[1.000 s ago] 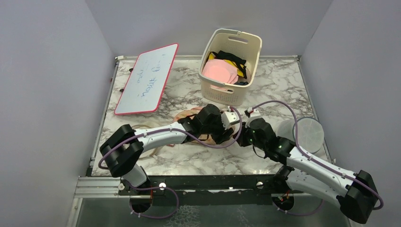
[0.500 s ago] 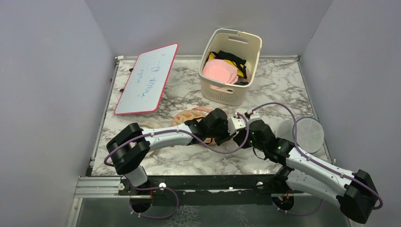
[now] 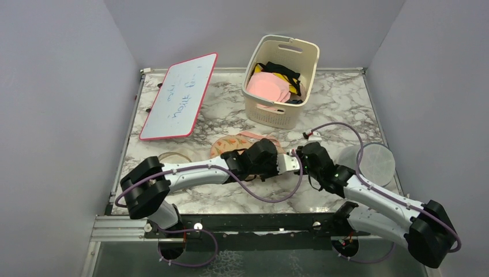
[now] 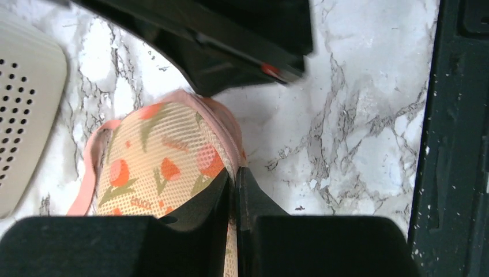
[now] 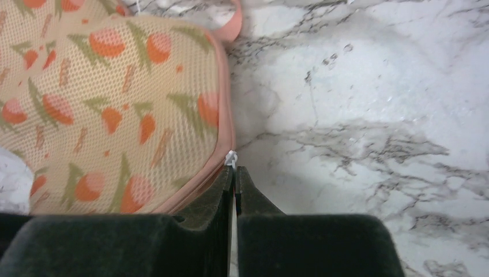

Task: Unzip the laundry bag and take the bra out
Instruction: Unzip the laundry bag at the center of the board.

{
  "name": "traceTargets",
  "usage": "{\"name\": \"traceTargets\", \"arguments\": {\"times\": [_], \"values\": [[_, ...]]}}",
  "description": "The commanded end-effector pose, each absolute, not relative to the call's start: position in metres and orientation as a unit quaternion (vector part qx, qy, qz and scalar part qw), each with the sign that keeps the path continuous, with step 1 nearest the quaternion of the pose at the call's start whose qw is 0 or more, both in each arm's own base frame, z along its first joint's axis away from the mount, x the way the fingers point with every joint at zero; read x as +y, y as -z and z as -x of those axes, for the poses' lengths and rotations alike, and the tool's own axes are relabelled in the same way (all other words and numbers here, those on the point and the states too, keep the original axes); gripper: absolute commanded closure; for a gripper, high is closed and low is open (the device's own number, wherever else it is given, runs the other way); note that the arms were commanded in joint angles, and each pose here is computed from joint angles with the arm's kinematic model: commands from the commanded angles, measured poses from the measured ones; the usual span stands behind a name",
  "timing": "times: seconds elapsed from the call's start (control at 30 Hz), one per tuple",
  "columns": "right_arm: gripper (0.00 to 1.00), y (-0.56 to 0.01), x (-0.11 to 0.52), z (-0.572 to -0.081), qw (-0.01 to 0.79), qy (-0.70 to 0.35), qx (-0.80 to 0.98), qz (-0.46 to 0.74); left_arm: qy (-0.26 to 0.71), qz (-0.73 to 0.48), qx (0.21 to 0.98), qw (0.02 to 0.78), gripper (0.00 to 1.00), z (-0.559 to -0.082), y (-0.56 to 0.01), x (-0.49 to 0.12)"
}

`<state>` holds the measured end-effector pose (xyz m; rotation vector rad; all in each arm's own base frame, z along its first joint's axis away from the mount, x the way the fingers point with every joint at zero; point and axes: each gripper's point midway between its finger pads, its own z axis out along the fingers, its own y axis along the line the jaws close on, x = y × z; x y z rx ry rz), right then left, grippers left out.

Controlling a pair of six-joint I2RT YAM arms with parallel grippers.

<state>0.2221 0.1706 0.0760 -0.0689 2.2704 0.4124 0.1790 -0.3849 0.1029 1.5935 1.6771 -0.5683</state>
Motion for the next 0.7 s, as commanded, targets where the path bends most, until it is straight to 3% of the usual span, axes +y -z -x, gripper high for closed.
{"name": "traceTargets", "arguments": {"times": [0.0,0.13,0.33,0.6,0.67], "values": [[0.99,-0.084,0.151,-0.255,0.445,-0.138,0.885,0.0,0.26,-0.646,0.586,0.414,1.0,-0.161,-0.132,-0.387],[0.99,-0.09,0.142,-0.269,0.453,-0.156,0.878,-0.019,0.265,-0.66,0.561,0.422,1.0,-0.153,-0.128,-0.385],[0.99,-0.1,0.144,-0.264,0.461,-0.184,0.868,-0.028,0.259,-0.663,0.588,0.385,0.98,-0.155,-0.12,-0.39],[0.99,-0.093,0.169,-0.237,0.41,-0.252,0.876,0.033,0.27,-0.646,0.592,0.4,0.58,-0.155,-0.125,-0.391],[0.99,-0.096,0.171,-0.232,0.407,-0.262,0.874,0.036,0.274,-0.639,0.595,0.404,0.41,-0.156,-0.129,-0.393]]}}
